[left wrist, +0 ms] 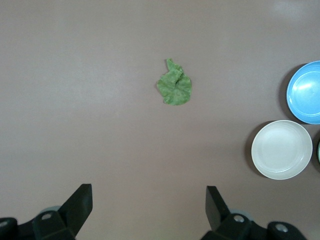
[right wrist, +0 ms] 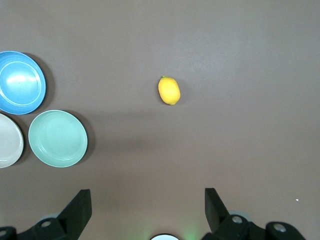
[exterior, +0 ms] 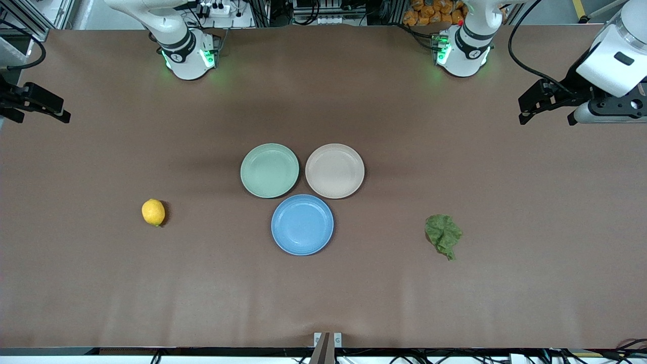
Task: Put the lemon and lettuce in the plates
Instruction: 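Move the right gripper toward the lemon while the left gripper approaches the lettuce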
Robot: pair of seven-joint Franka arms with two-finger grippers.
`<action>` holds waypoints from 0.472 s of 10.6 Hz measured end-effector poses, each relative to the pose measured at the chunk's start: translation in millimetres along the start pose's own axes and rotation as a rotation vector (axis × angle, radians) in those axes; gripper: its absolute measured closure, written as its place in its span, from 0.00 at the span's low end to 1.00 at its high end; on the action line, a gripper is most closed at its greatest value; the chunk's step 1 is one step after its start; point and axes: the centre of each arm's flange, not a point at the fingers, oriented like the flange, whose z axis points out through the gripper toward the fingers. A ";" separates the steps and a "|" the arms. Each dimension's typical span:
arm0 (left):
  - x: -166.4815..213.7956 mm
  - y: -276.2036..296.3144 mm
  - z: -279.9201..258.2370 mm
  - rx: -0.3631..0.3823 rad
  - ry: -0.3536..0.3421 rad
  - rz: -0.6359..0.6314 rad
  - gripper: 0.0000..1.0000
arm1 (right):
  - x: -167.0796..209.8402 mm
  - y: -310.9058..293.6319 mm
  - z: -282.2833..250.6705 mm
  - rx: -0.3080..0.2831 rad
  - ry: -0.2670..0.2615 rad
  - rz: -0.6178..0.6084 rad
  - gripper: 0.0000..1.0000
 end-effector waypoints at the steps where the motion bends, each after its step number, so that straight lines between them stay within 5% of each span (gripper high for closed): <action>1: 0.0 -0.1 0.0 0.000 0.000 0.000 0.00 | 0.0 0.0 0.0 0.000 0.000 0.000 0.00; 5: 1.8 -0.5 3.3 0.000 -0.006 -0.001 0.00 | -0.1 0.4 0.1 0.000 -0.001 -0.004 0.00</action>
